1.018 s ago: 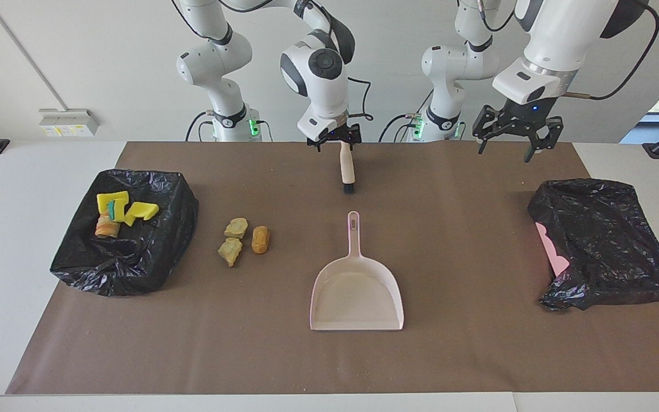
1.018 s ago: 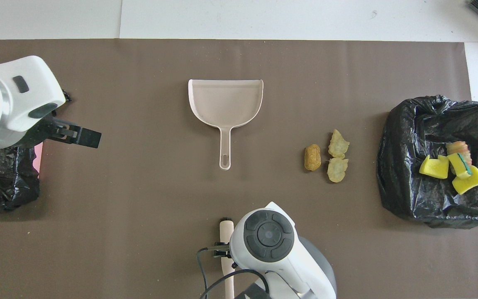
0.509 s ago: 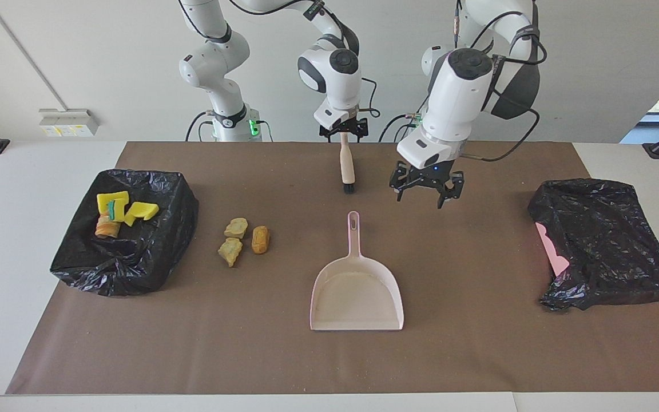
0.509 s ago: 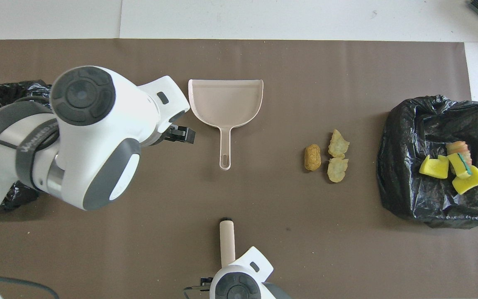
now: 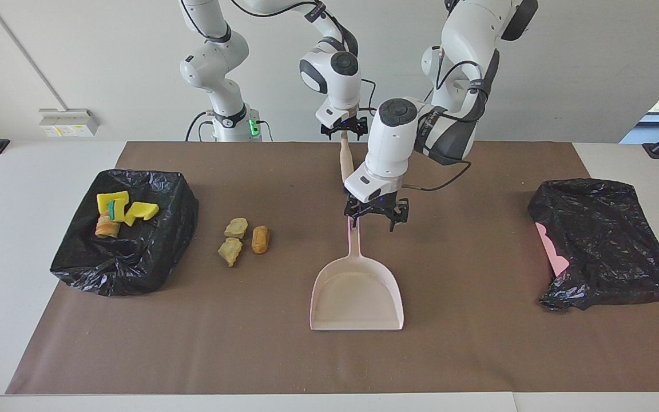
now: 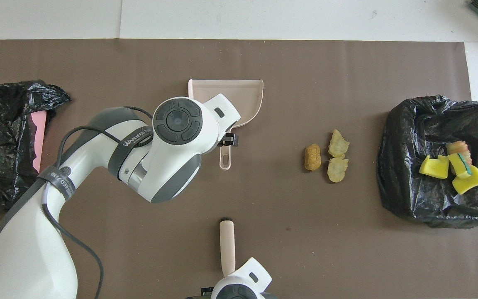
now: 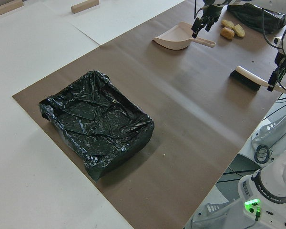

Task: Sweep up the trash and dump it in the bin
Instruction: 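Grasp the dustpan handle with the left gripper while the right gripper withdraws, then lift the dustpan with the left gripper while the right gripper grasps the brush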

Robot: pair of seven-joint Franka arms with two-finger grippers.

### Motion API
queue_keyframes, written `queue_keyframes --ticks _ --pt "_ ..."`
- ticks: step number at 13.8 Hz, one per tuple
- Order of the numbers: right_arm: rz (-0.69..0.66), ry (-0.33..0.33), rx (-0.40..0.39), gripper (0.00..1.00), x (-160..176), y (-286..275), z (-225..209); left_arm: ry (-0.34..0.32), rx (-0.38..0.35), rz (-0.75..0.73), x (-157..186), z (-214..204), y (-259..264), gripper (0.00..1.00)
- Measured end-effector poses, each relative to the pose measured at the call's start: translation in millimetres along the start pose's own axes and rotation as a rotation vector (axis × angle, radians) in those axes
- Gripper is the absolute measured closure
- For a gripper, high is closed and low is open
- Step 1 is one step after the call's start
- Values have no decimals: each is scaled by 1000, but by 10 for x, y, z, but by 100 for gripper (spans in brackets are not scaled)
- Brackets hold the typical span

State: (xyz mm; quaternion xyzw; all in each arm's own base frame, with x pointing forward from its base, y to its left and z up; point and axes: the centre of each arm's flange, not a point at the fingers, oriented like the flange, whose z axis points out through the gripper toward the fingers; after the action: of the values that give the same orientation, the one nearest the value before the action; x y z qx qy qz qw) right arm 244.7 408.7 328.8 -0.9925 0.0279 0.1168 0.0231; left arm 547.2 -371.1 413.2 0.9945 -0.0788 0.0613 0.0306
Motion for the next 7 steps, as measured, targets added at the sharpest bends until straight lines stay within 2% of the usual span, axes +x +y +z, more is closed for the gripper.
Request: queue_keyframes --ticks 1,6,7 --pt "0 0 0 7 0 0 -2 2 -8 -13 7 36 14 0" --pt "1 1 1 73 4 3 -2 24 52 -62 -23 671 186 0" --pt "4 1 2 74 10 6 -3 21 50 -61 -27 738 215 0"
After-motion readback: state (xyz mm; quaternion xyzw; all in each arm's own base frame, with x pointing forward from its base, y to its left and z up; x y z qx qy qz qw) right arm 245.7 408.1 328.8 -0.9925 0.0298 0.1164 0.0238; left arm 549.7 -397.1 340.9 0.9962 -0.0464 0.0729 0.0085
